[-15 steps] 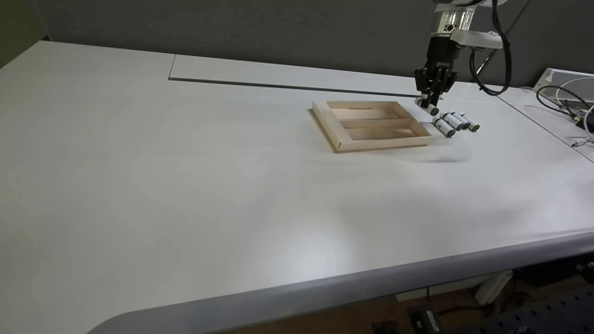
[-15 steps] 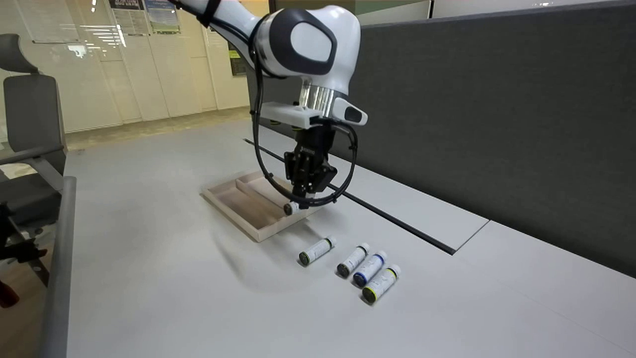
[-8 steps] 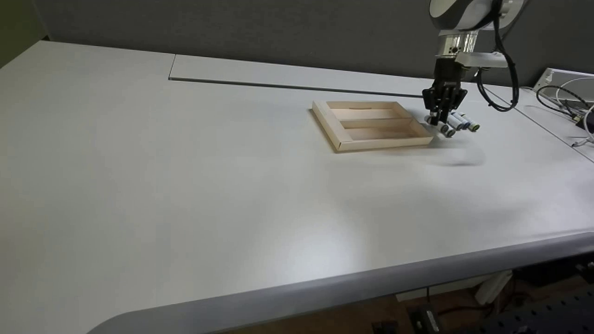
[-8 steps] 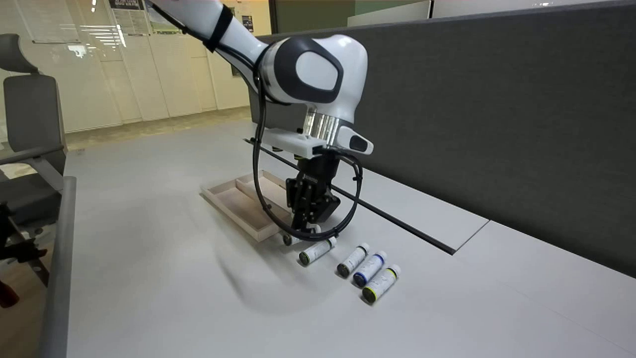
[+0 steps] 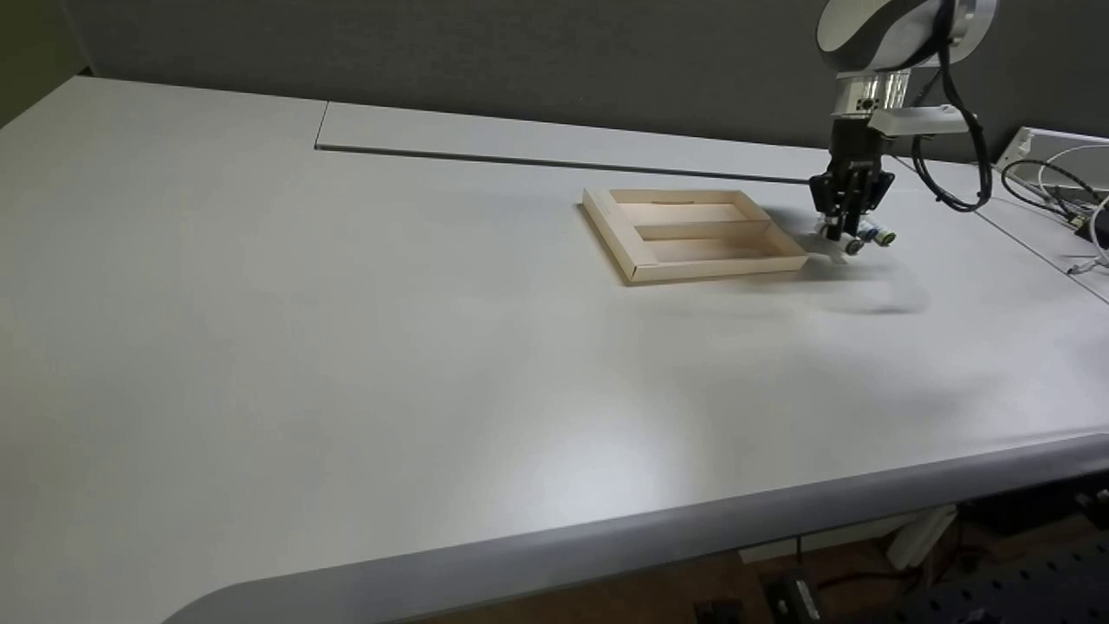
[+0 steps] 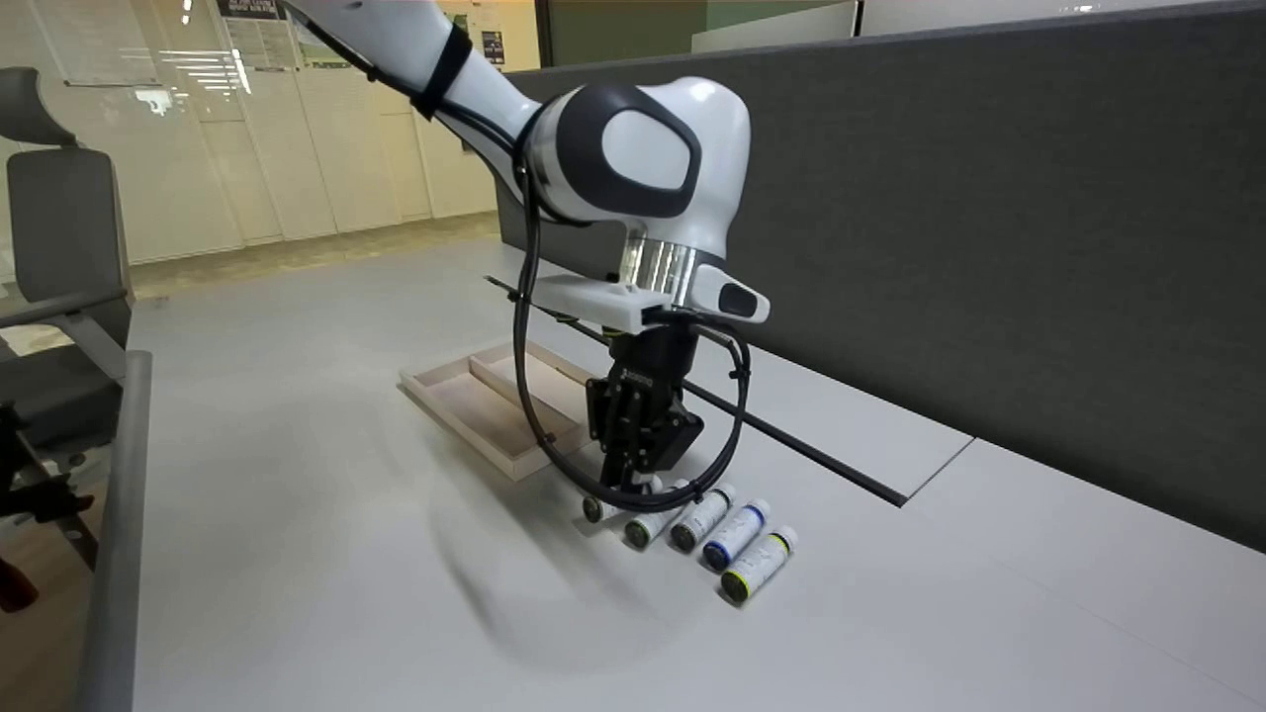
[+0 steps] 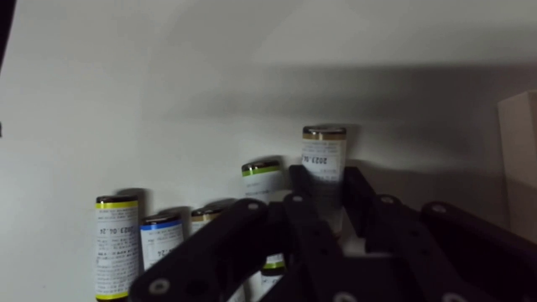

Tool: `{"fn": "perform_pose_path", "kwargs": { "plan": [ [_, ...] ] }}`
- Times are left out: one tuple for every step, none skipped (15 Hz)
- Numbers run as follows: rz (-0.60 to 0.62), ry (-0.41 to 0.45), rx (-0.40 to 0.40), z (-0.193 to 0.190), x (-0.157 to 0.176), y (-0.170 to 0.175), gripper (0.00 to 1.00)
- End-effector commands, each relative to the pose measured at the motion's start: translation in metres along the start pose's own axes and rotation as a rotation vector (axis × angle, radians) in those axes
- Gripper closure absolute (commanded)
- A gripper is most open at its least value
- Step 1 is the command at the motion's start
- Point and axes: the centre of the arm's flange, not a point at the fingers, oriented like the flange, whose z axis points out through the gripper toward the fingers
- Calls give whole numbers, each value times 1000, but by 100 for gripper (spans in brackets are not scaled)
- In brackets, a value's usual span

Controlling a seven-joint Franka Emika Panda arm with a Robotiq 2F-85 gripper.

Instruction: Remove the bottle from the tray and put it on the table

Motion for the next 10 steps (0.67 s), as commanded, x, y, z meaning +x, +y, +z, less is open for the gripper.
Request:
{"fn": "perform_pose_path", "kwargs": {
  "plan": [
    [37, 12, -29, -6, -7, 12, 93],
    [40, 13, -30, -5, -7, 13, 93],
    [41, 13, -31, -4, -7, 13, 93],
    [41, 14, -32, -4, -7, 13, 93],
    [41, 16, -35, -3, -7, 13, 93],
    [42, 20, -38, -3, -7, 13, 93],
    [44, 26, -40, -3, -7, 13, 93],
    [46, 39, -45, -3, -7, 13, 93],
    [47, 52, -52, -3, -7, 13, 93],
    [47, 60, -55, -2, -6, 13, 93]
  ]
}}
